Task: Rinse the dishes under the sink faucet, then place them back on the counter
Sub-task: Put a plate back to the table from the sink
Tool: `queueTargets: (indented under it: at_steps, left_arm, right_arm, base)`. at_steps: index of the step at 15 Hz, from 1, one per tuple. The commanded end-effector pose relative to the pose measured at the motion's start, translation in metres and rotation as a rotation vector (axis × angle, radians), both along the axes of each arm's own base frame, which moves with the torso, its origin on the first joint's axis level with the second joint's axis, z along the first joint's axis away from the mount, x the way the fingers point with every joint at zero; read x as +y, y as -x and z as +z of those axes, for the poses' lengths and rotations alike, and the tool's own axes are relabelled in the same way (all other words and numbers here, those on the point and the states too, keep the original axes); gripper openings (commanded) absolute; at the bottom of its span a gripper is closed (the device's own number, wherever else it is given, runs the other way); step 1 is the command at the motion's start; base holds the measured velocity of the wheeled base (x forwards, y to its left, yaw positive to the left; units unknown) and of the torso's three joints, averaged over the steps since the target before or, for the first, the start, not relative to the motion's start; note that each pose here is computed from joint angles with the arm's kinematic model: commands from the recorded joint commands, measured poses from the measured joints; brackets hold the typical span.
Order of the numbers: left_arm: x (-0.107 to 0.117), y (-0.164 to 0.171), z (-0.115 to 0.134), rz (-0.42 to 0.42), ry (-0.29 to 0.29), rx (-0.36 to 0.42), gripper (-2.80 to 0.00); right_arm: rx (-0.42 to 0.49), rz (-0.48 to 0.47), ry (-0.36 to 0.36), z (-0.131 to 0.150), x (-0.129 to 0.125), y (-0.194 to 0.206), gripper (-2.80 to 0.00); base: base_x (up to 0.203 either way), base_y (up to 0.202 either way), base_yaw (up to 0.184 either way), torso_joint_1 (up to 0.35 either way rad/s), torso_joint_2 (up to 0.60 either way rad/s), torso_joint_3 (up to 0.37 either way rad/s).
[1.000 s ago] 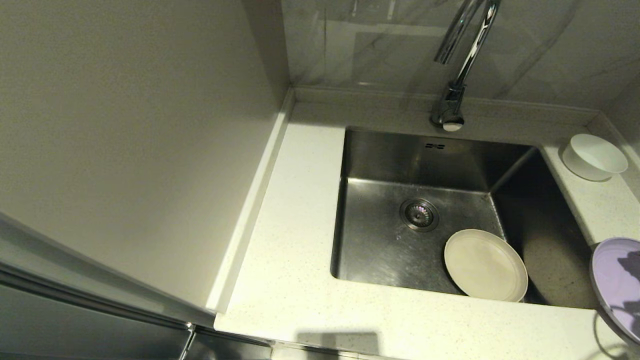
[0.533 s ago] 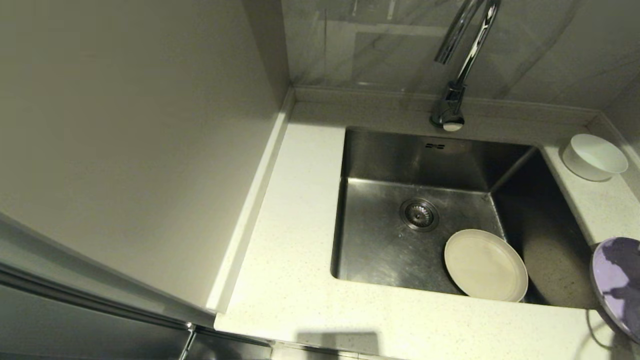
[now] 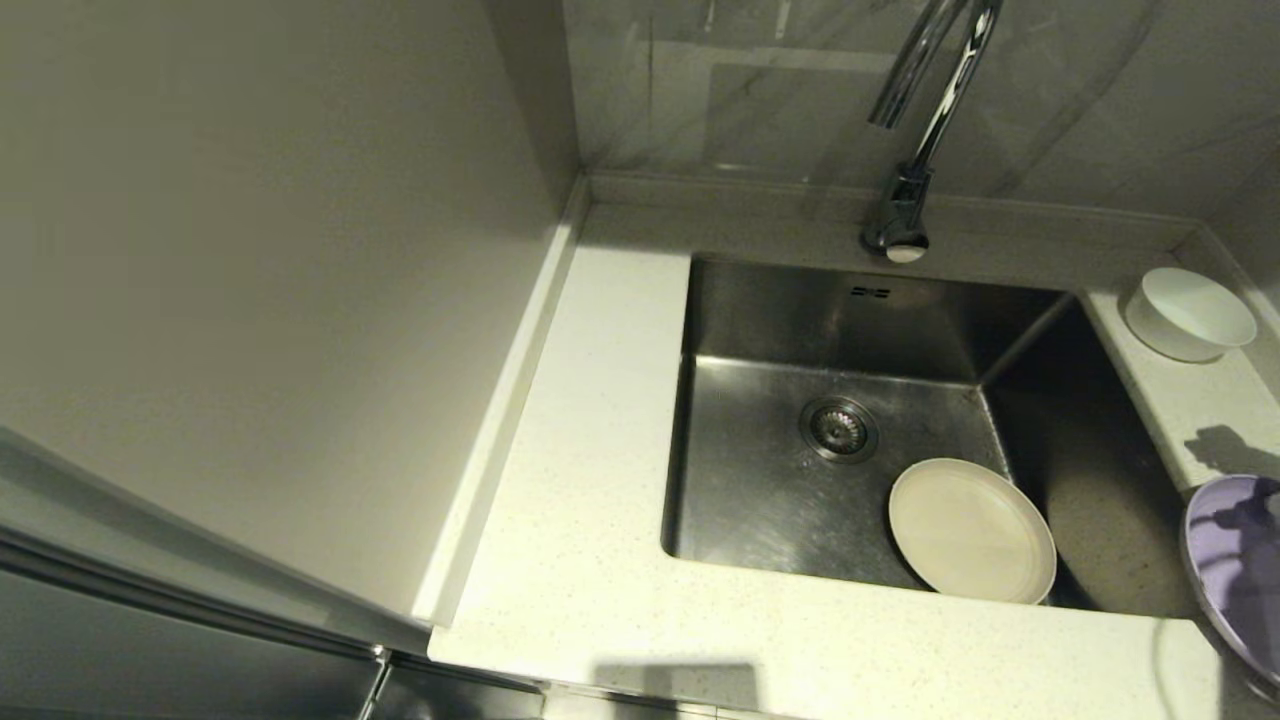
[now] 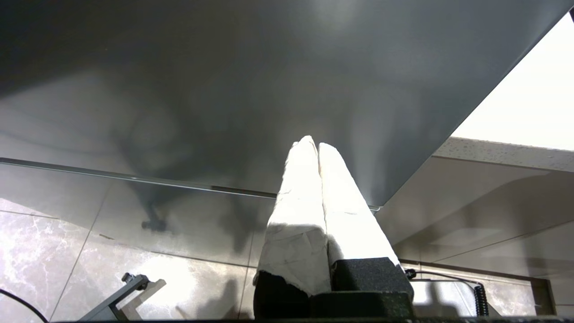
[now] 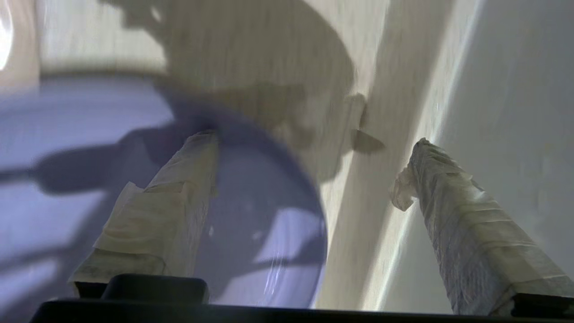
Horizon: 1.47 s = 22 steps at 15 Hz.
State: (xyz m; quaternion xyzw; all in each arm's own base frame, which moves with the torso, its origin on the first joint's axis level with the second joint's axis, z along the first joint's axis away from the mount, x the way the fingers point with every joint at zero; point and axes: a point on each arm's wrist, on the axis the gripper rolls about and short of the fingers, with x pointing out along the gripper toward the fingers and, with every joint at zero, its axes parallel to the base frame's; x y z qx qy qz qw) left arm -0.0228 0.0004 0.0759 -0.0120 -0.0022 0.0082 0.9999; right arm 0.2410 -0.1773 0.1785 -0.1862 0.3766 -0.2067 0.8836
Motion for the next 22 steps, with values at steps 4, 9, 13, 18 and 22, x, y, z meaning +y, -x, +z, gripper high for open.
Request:
queueTargets:
  at_steps: [4, 9, 13, 18, 22]
  left_arm:
    - [0.000, 0.000, 0.000, 0.000, 0.001, -0.002, -2.80]
    - [0.000, 0.000, 0.000, 0.000, 0.001, -0.002, -2.80]
    - [0.000, 0.000, 0.000, 0.000, 0.001, -0.002, -2.80]
    - [0.000, 0.000, 0.000, 0.000, 0.001, -0.002, -2.80]
    - [0.000, 0.000, 0.000, 0.000, 0.001, -0.002, -2.80]
  right_arm:
    - [-0.029, 0.038, 0.013, 0.002, -0.014, -0.033, 0.00]
    - [-0.114, 0.092, 0.041, 0.021, -0.012, -0.064, 0.00]
    - [-0.179, 0.101, 0.055, 0.033, -0.015, -0.085, 0.00]
    - [-0.290, 0.089, 0.099, 0.053, -0.020, -0.093, 0.00]
    - [-0.354, 0.092, 0.150, 0.073, -0.009, -0.073, 0.00]
  base:
    - [0.000, 0.000, 0.000, 0.000, 0.00, 0.000]
    - [0.000, 0.000, 0.000, 0.000, 0.00, 0.000]
    - [0.000, 0.000, 0.000, 0.000, 0.00, 0.000]
    - [0.000, 0.000, 0.000, 0.000, 0.00, 0.000]
    - [0.000, 0.000, 0.000, 0.000, 0.00, 0.000]
